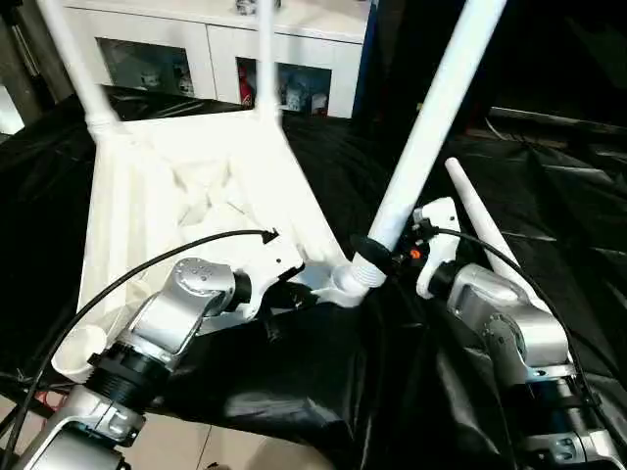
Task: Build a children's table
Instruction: Insert table leg to table base
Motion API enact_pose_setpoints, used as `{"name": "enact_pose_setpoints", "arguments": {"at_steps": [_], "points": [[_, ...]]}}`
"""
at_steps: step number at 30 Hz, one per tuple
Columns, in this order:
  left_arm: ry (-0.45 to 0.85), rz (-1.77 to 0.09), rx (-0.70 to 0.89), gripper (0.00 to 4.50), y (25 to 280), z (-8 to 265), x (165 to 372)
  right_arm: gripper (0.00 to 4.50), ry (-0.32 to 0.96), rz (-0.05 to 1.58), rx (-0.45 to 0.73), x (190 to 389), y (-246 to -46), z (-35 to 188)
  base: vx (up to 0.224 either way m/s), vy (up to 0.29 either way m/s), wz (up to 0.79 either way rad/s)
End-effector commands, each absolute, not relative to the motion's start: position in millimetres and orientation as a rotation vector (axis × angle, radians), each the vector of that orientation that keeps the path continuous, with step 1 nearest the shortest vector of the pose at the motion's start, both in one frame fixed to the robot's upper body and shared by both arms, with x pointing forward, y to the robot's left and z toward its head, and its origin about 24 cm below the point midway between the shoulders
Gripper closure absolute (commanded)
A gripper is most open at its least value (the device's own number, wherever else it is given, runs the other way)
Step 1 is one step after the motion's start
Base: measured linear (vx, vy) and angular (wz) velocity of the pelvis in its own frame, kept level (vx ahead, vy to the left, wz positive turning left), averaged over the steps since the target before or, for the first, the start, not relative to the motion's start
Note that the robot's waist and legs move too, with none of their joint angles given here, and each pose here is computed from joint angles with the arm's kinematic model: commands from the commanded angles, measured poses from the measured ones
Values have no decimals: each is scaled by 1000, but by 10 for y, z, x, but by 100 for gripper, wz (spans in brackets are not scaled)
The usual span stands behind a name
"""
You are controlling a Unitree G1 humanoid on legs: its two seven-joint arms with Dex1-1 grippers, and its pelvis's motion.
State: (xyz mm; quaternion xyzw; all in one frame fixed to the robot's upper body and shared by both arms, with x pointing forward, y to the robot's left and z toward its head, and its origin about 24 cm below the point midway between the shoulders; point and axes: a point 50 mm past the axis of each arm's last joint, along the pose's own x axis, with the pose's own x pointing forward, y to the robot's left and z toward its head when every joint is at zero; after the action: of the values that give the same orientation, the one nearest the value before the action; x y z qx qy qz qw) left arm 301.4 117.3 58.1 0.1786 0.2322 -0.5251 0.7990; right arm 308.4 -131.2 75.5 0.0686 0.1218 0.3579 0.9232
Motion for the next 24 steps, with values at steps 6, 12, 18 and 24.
{"name": "enact_pose_setpoints", "arguments": {"at_steps": [6,12,18,24], "points": [[431,-1155,323,450,1070,530,2946,257,250,773,108,3144,-1212,789,0,0,0],[457,-1138,337,450,1132,473,2972,257,322,817,64,3156,-1103,702,0,0,0],[481,-1137,374,450,1187,433,2975,257,373,786,15,3218,-1119,632,0,0,0],[491,-1145,394,450,1191,429,2994,257,440,820,-29,3200,-1118,551,0,0,0]]}}
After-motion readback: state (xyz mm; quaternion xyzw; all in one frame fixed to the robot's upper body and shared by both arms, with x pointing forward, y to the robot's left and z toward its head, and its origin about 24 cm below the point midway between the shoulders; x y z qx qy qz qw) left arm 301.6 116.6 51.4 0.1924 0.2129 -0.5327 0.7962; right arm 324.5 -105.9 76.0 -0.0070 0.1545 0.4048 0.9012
